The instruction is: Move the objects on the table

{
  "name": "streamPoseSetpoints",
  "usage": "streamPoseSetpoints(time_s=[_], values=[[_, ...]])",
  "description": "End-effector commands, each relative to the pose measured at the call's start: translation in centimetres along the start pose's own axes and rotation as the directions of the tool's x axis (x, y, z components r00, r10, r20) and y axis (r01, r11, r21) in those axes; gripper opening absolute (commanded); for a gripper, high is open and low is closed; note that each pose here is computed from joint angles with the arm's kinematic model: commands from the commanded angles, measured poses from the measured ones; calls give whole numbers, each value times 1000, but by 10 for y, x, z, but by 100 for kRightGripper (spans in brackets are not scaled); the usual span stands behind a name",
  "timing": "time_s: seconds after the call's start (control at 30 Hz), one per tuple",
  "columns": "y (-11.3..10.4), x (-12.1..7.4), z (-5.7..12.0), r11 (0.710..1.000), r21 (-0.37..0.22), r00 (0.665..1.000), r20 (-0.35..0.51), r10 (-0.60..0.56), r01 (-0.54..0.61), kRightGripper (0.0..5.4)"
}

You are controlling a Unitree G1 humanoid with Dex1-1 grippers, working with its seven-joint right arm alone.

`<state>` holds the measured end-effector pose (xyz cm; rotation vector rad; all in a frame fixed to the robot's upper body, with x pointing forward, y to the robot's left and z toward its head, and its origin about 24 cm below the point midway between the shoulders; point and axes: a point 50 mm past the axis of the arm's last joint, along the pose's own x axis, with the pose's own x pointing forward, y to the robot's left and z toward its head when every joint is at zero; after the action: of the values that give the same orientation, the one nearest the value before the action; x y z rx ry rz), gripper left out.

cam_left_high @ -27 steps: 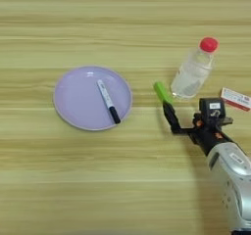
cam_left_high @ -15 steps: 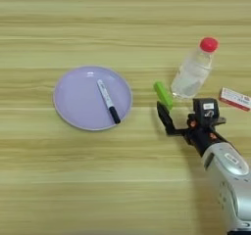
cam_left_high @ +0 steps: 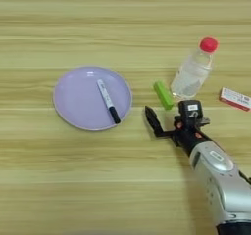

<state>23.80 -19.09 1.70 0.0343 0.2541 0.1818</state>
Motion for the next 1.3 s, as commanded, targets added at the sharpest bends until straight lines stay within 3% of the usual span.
streamPoseSetpoints(time_s=[0.03, 0.6, 1.3], values=[[0, 15, 27, 999, -47, 994, 110, 15, -10, 536], [-5, 32, 28, 999, -41, 995, 102, 12, -8, 536], [-6, 34, 28, 999, -33, 994, 106, 17, -13, 307]])
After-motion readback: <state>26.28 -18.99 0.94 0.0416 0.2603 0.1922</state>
